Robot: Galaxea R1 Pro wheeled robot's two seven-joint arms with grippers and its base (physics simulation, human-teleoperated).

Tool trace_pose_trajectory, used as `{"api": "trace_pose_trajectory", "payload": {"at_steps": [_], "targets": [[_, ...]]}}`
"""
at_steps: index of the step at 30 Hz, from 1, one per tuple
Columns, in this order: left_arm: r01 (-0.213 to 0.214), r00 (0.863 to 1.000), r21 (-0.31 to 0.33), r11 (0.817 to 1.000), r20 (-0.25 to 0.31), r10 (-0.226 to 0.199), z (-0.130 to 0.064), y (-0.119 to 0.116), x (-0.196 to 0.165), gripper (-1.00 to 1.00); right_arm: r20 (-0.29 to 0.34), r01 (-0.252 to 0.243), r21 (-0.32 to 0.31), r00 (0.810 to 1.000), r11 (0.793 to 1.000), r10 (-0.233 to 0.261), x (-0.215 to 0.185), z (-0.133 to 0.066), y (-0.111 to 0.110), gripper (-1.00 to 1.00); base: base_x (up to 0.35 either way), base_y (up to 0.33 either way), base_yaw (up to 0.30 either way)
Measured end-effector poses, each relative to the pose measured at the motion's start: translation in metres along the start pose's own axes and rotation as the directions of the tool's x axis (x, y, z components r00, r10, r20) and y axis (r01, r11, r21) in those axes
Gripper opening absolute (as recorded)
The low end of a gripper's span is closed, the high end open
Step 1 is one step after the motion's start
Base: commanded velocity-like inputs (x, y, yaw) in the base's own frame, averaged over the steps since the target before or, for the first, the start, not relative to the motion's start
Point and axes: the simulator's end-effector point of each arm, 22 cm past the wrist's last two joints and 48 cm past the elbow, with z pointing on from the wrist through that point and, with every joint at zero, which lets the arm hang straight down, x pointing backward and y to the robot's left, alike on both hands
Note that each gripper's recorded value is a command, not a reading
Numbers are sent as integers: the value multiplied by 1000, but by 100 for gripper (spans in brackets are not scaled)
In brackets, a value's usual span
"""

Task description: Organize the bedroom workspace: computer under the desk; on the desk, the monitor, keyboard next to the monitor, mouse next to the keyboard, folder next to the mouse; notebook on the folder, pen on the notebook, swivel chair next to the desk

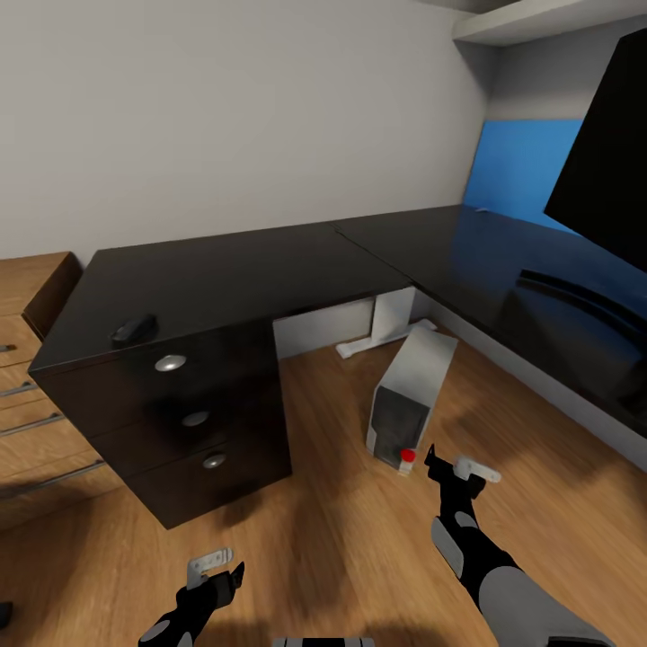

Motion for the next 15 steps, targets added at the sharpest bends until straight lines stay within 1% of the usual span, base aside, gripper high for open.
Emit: {"api": "trace_pose_trajectory", "payload": {"at_steps": [6, 15], "targets": [[0, 1000, 0, 1000, -1, 0, 0, 0, 0, 100, 8, 4, -8, 1000, 1000, -4, -2, 0, 1, 100, 111, 0, 0], [1, 1000, -2, 1000, -1, -1, 0, 1, 0, 100, 12, 1, -12, 1000, 1000, -1, -3, 0, 4, 100, 22, 0, 0]]}}
